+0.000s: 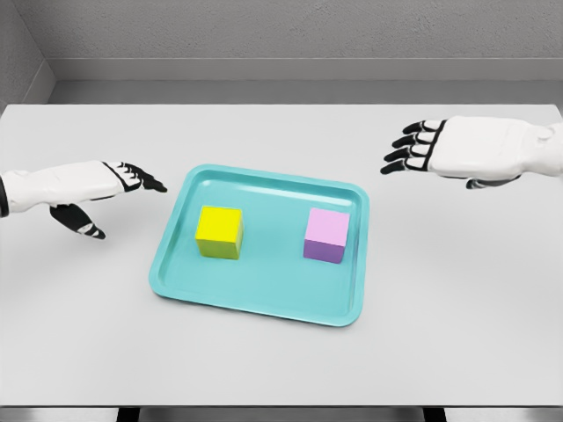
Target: Push two cubes
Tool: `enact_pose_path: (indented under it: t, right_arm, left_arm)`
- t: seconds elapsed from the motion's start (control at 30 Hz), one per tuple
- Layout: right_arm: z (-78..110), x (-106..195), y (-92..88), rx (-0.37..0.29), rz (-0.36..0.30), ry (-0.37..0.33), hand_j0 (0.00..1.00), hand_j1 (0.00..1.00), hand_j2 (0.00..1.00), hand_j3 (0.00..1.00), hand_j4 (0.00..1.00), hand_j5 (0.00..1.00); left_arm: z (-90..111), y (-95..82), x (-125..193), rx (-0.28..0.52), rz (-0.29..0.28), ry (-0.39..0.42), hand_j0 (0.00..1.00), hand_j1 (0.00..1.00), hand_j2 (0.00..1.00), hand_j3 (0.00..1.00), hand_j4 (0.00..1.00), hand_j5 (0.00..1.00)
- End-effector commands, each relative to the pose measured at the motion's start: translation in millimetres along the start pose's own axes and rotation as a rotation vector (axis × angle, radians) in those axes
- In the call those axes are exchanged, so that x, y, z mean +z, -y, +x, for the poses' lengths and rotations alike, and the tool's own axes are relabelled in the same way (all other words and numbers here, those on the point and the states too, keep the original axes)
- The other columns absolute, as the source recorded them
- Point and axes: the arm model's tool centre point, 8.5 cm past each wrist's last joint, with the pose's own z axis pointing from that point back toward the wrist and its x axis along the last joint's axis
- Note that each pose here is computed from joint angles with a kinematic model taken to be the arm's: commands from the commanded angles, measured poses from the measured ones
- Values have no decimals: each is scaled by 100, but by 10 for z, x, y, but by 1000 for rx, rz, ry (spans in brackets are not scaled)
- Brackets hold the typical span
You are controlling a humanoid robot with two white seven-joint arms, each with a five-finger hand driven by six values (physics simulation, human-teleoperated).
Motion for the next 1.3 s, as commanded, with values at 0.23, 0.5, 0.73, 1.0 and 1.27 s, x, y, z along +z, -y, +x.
enact_pose_path:
  t: [0.23,0.5,0.73,1.0,1.27]
  right_arm:
    - [-5,107,-183,-32,58,-14,56,56,56,56,56,56]
    - [194,-175,-470,-31,149,62,1,1,1,1,1,1]
    - [361,-445,-612,-19,183,124,3,3,3,3,3,3]
    - [534,-802,-657,34,195,178,12,12,12,12,12,12]
    - [539,-895,-673,35,203,189,13,13,13,13,13,13]
  left_arm:
    - [-10,1,6,7,2,-3,100,100,100,100,100,100]
    - [-18,-25,18,0,-2,-7,100,100,100,100,100,100]
    - [-31,-46,27,-1,-1,-11,100,100,100,100,100,100]
    - [-34,-61,33,-5,-1,-13,100,100,100,100,100,100]
    - [-29,-69,23,-7,-4,-10,100,100,100,100,100,100]
